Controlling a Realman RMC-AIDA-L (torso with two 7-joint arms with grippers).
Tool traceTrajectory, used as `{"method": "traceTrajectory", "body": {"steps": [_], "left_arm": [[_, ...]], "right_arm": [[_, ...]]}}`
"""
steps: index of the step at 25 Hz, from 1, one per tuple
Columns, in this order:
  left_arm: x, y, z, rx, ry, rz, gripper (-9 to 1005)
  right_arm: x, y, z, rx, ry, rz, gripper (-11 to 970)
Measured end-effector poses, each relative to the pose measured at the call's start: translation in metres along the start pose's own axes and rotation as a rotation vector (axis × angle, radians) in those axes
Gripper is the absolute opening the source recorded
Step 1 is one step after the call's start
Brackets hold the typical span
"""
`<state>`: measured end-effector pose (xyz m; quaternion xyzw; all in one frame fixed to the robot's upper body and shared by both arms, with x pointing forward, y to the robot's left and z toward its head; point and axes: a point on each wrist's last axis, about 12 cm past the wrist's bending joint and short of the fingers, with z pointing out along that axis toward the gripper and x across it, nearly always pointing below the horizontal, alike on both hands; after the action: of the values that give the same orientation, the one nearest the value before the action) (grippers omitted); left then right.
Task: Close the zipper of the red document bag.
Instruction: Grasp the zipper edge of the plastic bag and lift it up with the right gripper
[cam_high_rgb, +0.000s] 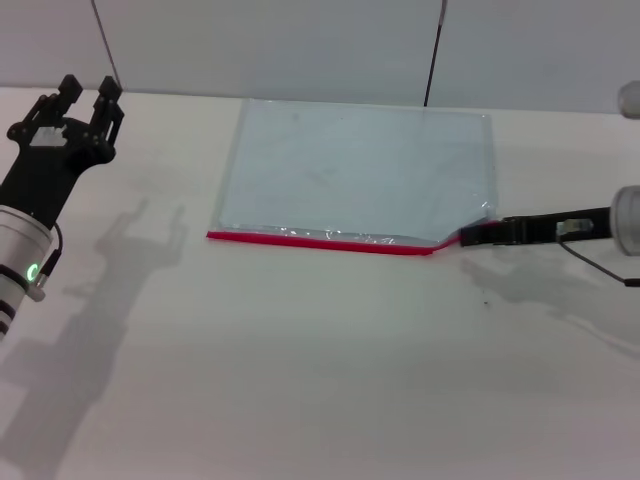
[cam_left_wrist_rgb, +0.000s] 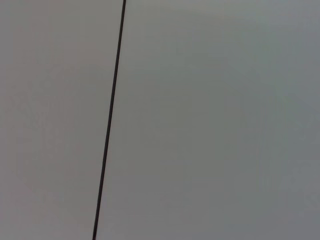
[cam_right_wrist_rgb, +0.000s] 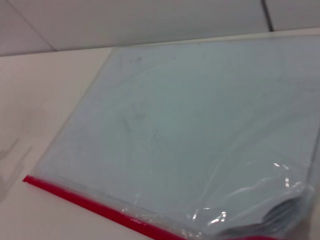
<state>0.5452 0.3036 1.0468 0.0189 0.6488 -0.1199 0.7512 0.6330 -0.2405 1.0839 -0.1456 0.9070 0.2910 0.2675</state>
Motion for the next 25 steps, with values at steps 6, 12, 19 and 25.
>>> {"method": "traceTrajectory", "body": {"steps": [6, 12, 19, 25], "left_arm": [[0.000, -0.001, 0.001, 0.003, -0.002, -0.001, 446], [0.000, -0.002, 0.002, 0.004, -0.002, -0.003, 444], [0.000, -0.002, 0.002, 0.002, -0.001, -0.003, 443], [0.000, -0.001, 0.003, -0.001, -0.001, -0.003, 441]], "right_arm": [[-0.006, 0.010, 0.008, -0.013, 0.003, -0.023, 622], [-0.008, 0.006, 0.013, 0.040, -0.020, -0.014, 620], [-0.011, 0.003, 0.017, 0.089, -0.039, -0.016, 617], [-0.018, 0.005, 0.022, 0.120, -0.061, -0.018, 615]]}}
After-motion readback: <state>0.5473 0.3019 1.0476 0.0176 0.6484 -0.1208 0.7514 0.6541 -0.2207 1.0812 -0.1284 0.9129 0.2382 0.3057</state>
